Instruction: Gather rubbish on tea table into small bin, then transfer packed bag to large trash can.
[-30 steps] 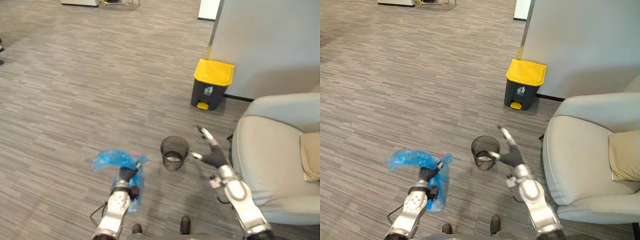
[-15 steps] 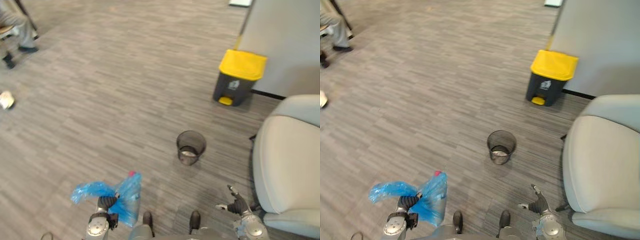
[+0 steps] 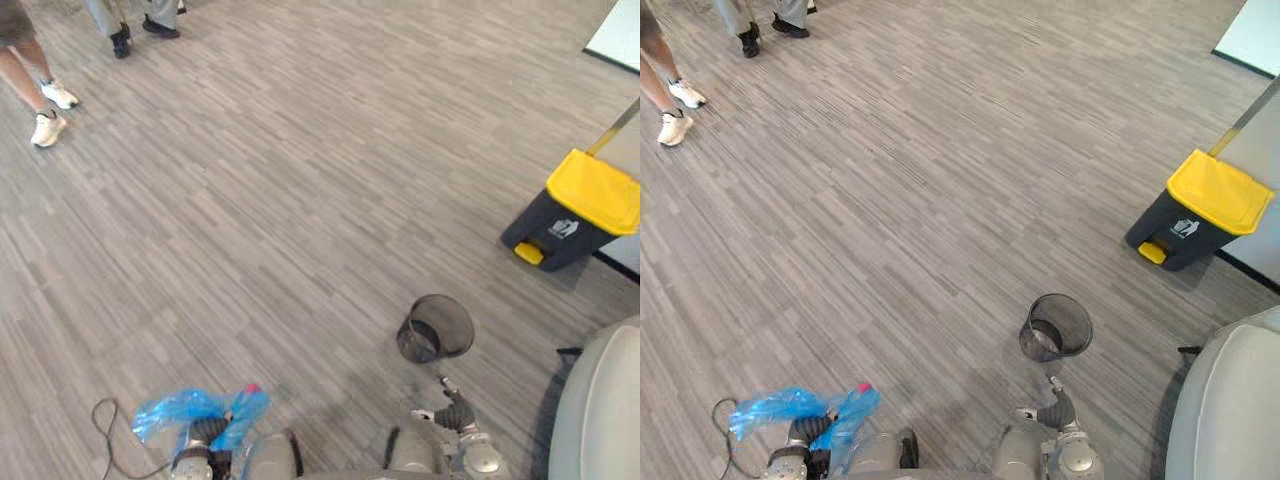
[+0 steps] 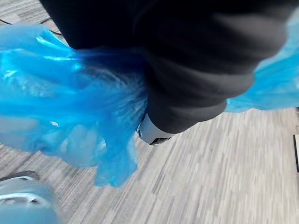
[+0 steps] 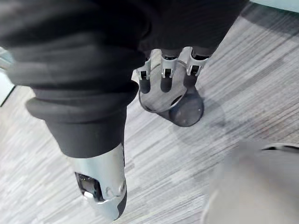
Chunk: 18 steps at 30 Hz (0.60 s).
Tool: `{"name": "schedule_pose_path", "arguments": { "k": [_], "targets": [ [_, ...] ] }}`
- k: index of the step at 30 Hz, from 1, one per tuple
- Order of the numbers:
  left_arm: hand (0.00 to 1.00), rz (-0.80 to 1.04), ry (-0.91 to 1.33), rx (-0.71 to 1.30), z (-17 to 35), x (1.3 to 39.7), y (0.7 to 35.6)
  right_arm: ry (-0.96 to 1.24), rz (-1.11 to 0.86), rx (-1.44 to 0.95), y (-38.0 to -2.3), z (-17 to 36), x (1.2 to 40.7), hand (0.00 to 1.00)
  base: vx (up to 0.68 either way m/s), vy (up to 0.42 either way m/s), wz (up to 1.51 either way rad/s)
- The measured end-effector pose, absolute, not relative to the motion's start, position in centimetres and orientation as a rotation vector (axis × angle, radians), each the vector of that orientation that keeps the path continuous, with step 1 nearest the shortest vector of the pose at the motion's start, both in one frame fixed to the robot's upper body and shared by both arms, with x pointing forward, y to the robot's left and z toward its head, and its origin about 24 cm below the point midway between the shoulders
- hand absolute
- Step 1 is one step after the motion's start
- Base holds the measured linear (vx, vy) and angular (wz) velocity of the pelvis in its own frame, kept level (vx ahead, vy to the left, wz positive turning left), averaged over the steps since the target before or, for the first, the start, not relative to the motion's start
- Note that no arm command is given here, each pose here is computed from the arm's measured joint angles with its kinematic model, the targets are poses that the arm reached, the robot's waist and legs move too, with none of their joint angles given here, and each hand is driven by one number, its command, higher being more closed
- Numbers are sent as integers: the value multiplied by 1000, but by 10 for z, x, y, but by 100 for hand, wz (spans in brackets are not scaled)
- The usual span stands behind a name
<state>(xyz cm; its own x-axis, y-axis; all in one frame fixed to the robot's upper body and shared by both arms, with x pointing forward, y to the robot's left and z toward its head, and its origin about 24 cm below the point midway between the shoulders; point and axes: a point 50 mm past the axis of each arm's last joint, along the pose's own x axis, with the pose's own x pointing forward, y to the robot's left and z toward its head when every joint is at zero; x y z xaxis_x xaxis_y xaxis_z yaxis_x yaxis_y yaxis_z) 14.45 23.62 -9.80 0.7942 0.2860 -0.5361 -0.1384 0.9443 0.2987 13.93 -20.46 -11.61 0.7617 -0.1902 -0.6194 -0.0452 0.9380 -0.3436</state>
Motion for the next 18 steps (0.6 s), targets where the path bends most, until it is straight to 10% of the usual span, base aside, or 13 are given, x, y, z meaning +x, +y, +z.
{"name": "schedule_pose_path", "arguments": {
  "k": [9, 18],
  "targets": [
    [100, 212, 548, 165, -93, 165, 210, 698, -140, -364, -220, -111, 137, 0, 543, -182, 19],
    [100, 217, 496, 137, -86, 171, 203, 620, -244, -292, -226, -98, 152, 0, 541, -5, -144]
  ]
}}
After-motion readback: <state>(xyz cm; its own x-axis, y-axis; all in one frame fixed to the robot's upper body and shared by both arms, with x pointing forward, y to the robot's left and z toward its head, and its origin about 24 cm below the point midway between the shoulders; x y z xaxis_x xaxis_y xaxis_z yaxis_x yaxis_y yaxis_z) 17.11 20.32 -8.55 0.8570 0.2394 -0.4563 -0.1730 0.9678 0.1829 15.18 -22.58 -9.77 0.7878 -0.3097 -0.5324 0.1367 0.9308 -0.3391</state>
